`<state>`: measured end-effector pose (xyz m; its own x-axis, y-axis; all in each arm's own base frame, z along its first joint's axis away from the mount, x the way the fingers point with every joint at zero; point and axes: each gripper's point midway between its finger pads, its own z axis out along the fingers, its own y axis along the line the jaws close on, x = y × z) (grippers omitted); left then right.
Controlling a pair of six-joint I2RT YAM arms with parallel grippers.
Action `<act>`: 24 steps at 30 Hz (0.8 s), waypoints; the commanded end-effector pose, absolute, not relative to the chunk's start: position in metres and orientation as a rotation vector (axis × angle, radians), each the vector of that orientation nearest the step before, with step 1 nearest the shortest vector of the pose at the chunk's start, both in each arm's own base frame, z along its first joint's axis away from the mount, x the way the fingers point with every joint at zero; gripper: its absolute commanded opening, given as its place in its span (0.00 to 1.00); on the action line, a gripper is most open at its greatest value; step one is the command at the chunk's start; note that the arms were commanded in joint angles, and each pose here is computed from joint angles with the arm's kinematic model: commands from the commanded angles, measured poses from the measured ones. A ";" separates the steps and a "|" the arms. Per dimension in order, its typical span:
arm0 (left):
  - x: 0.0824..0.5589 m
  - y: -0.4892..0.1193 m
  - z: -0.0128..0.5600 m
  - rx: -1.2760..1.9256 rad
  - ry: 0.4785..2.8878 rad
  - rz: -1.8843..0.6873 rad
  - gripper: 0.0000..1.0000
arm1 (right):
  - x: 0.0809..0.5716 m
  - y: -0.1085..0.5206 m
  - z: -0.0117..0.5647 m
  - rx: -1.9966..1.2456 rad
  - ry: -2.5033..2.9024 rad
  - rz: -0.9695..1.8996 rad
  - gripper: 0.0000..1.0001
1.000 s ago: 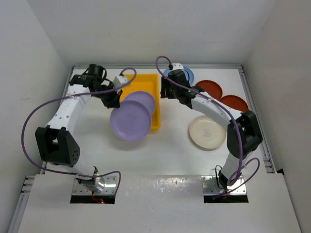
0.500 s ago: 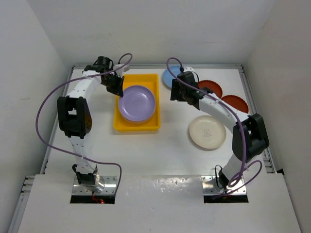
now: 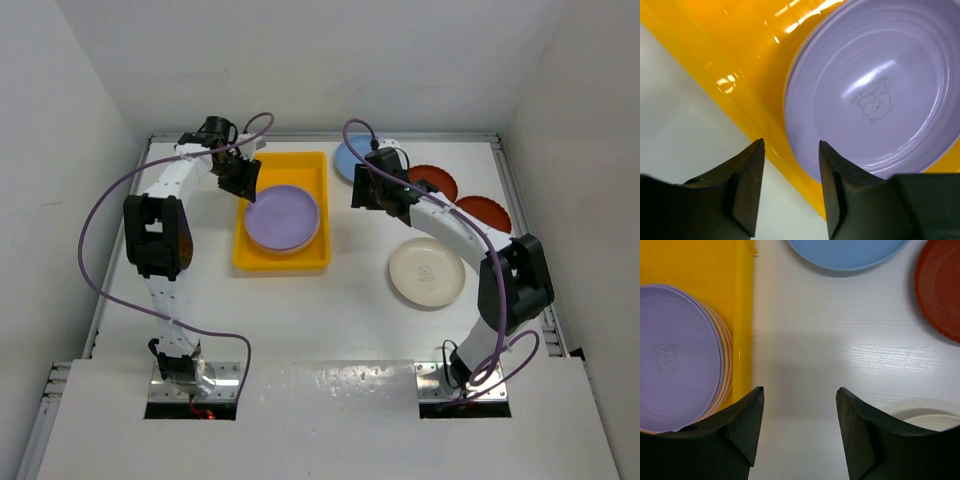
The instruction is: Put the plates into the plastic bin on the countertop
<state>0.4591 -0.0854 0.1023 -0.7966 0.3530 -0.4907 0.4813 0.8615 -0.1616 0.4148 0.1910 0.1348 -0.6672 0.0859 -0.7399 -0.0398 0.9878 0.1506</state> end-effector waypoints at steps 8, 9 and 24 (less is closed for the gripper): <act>0.453 -0.146 0.165 0.920 2.339 -0.304 0.49 | 0.392 0.144 0.129 0.187 2.319 0.121 0.59; 0.446 -0.155 0.158 0.947 2.348 -0.331 0.49 | 0.386 0.139 0.132 0.240 2.322 0.143 0.59; 0.465 -0.140 0.203 0.804 2.280 -0.260 0.48 | 0.256 -0.050 0.048 1.006 2.362 -0.166 0.71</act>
